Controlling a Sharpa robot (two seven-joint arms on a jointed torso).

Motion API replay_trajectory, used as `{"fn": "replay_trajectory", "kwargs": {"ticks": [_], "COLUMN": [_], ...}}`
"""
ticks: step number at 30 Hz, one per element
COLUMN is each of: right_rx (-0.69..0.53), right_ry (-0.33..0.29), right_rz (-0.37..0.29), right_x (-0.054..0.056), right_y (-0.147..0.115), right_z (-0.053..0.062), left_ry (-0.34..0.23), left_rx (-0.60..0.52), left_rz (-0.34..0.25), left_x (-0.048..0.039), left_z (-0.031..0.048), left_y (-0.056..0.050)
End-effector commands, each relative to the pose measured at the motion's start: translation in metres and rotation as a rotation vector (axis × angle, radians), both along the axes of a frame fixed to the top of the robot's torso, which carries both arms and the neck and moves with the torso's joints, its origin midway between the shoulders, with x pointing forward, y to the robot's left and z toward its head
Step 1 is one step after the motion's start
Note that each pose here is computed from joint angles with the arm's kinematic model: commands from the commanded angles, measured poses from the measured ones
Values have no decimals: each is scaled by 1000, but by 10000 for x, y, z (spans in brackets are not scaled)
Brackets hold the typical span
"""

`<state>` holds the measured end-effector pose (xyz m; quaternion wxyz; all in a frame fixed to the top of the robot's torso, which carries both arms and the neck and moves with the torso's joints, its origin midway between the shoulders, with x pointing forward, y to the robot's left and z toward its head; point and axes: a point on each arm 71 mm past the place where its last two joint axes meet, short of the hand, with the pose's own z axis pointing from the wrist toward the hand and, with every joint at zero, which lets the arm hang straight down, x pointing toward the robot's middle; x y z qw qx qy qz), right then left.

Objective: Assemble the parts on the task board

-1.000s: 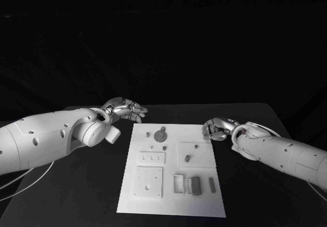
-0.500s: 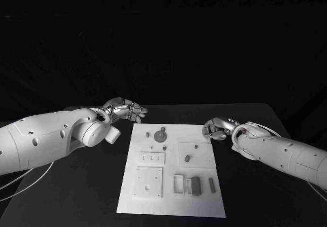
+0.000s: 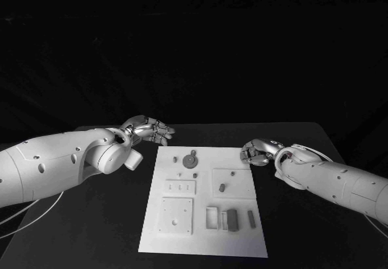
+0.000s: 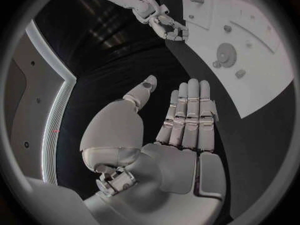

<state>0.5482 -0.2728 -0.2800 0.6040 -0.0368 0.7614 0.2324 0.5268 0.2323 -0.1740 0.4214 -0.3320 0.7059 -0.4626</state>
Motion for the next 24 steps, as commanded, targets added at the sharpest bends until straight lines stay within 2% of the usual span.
{"fn": "replay_trajectory", "kwargs": {"ticks": [1,24], "right_rx": [-16,-8], "right_ry": [12,-10], "right_rz": [7,-9], "right_x": [-15,-11], "right_y": [5,19], "right_z": [-30,-15], "left_ry": [-4,-2], "left_rx": [-3,-2], "left_rz": [-10,-11], "left_x": [-2,-3], "left_z": [11,10], "left_y": [-20,-18]}}
